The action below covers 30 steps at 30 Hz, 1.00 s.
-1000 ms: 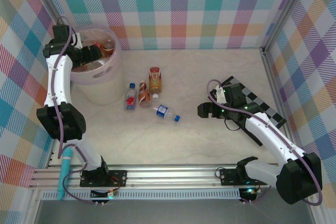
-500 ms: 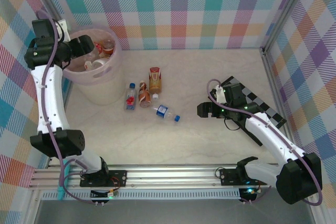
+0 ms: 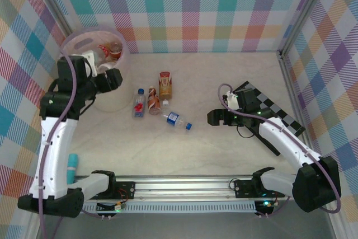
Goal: Put the plastic bottles in the bin
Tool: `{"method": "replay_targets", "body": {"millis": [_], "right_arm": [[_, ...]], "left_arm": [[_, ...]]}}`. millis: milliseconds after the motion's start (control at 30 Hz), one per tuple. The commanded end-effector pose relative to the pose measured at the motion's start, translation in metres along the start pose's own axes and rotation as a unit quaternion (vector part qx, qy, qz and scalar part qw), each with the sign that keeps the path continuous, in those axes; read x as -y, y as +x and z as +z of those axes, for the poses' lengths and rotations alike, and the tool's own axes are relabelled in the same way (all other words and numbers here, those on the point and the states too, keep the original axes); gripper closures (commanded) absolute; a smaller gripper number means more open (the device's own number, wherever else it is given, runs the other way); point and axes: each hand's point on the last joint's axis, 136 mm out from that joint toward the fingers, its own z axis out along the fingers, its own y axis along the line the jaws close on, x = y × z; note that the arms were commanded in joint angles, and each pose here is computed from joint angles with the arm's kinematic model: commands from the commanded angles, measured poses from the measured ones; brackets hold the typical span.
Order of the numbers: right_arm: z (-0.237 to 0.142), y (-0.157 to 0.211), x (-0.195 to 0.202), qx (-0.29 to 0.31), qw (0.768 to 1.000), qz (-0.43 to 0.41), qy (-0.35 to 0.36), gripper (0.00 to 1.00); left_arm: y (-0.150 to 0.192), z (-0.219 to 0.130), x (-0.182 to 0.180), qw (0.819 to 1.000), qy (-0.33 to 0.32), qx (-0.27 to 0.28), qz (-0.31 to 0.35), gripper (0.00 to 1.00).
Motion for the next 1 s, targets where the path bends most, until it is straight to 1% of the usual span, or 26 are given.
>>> {"method": "replay_targets", "body": {"millis": [0, 133, 200, 367, 433, 533, 667, 733, 800, 867, 967], "right_arm": [[0.003, -0.006, -0.011, 0.008, 0.999, -0.03, -0.019, 0.05], [0.006, -0.007, -0.008, 0.005, 1.0, -0.029, -0.008, 0.05], [0.007, -0.006, -0.005, 0.004, 1.0, -0.023, -0.001, 0.05], [0.01, -0.002, 0.001, -0.002, 1.0, -0.008, 0.009, 0.05], [0.01, -0.001, 0.002, -0.005, 1.0, -0.006, 0.012, 0.05], [0.009, -0.002, 0.004, -0.004, 1.0, -0.008, 0.019, 0.04], [0.008, -0.001, 0.005, -0.004, 1.0, -0.007, 0.022, 0.04], [0.008, 0.0, 0.005, -0.004, 1.0, -0.005, 0.023, 0.04], [0.007, 0.001, 0.006, -0.005, 1.0, -0.006, 0.025, 0.04], [0.006, 0.002, 0.007, -0.005, 1.0, -0.008, 0.028, 0.04], [0.004, 0.002, 0.008, -0.003, 0.999, -0.011, 0.034, 0.04]], "left_arm": [[0.013, 0.0, 0.01, 1.0, 0.008, 0.01, -0.024, 0.22], [0.055, 0.013, 0.027, 0.999, 0.021, -0.03, -0.019, 0.22], [0.076, 0.021, 0.027, 0.998, 0.004, -0.031, -0.047, 0.22], [0.12, 0.049, 0.038, 0.991, 0.015, -0.011, -0.135, 0.24], [0.137, 0.064, 0.043, 0.987, 0.011, -0.017, -0.16, 0.24], [0.161, 0.088, 0.056, 0.981, 0.002, -0.039, -0.19, 0.23], [0.186, 0.118, 0.072, 0.97, -0.011, -0.066, -0.234, 0.18], [0.198, 0.132, 0.083, 0.964, -0.011, -0.078, -0.253, 0.1], [0.21, 0.145, 0.088, 0.959, -0.017, -0.092, -0.267, 0.06], [0.215, 0.158, 0.096, 0.954, -0.015, -0.094, -0.286, 0.0], [0.23, 0.173, 0.094, 0.947, -0.035, -0.104, -0.303, 0.0]]}}
